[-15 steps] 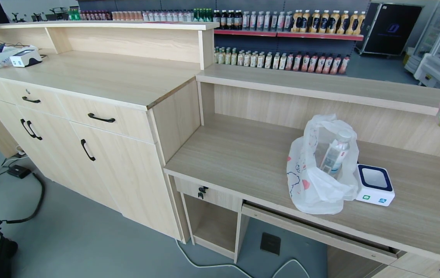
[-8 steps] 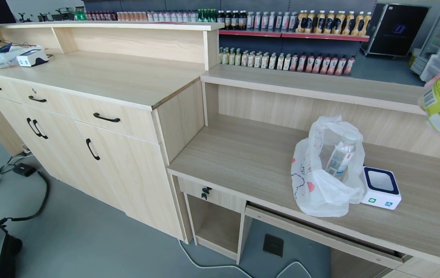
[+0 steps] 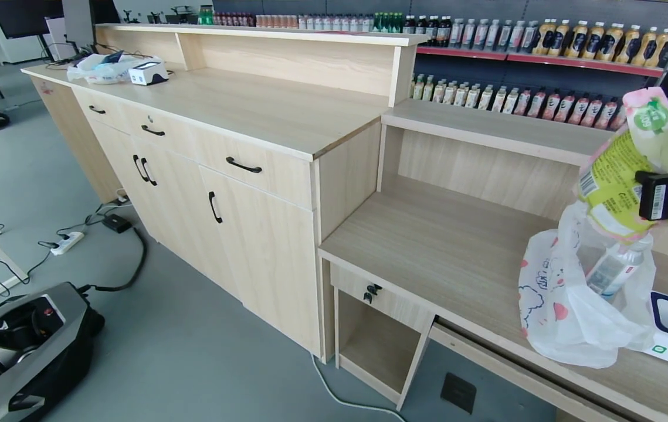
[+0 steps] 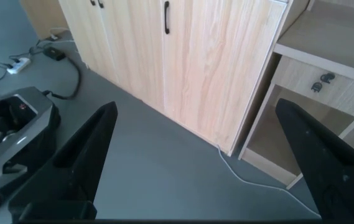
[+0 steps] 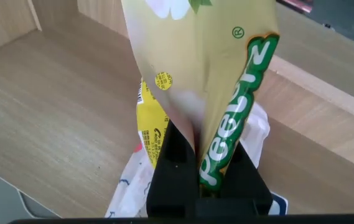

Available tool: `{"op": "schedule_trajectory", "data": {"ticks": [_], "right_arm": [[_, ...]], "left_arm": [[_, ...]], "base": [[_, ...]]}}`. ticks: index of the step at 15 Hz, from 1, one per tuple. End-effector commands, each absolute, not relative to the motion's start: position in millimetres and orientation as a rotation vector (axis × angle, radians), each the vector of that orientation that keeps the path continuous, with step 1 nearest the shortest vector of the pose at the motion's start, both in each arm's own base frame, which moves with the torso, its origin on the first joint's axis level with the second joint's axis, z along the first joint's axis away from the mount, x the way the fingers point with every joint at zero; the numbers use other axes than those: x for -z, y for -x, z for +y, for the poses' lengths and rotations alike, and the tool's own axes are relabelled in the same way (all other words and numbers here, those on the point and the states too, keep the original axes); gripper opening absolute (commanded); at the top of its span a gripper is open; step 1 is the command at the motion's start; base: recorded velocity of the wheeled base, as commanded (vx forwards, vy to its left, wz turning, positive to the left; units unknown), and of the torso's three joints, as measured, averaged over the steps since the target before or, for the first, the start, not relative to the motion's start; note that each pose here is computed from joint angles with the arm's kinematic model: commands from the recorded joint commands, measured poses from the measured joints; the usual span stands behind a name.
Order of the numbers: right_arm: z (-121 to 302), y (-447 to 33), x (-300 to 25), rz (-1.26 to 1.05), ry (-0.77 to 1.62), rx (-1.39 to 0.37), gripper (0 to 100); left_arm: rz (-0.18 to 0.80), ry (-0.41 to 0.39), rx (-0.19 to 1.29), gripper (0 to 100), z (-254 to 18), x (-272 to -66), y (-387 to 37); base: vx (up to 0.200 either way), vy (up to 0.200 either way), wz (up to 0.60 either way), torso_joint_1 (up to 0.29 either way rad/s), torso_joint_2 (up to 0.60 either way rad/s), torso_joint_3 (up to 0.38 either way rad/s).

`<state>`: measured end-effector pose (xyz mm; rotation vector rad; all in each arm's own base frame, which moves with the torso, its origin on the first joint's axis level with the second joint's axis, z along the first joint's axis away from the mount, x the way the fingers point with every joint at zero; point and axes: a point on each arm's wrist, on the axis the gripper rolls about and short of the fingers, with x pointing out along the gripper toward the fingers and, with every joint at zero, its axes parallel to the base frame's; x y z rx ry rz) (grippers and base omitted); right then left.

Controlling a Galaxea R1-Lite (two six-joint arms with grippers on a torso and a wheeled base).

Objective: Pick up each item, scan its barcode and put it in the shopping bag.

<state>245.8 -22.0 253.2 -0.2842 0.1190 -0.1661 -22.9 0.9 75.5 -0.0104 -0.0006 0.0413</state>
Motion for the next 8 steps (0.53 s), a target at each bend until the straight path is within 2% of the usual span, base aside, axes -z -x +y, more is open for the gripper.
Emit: {"op": "schedule_trajectory", "data": {"ticks": [1,8], "right_arm": [[-22.6,-249.5,-247.5,0.149,0.285,0.162,0],[-41.7,-241.3,-219.7,0.279,0.28,0.232,0]], "left_arm": [[0.0,0.011,-0.041,100,0.9,-75.5,22.8],[0.0,0.011,-0.041,100,0.9,-75.5,22.8]], "base": [[0.0,0.0,0.0,0.0,0.0,0.0],[0.0,0.0,0.0,0.0,0.0,0.0]]}}
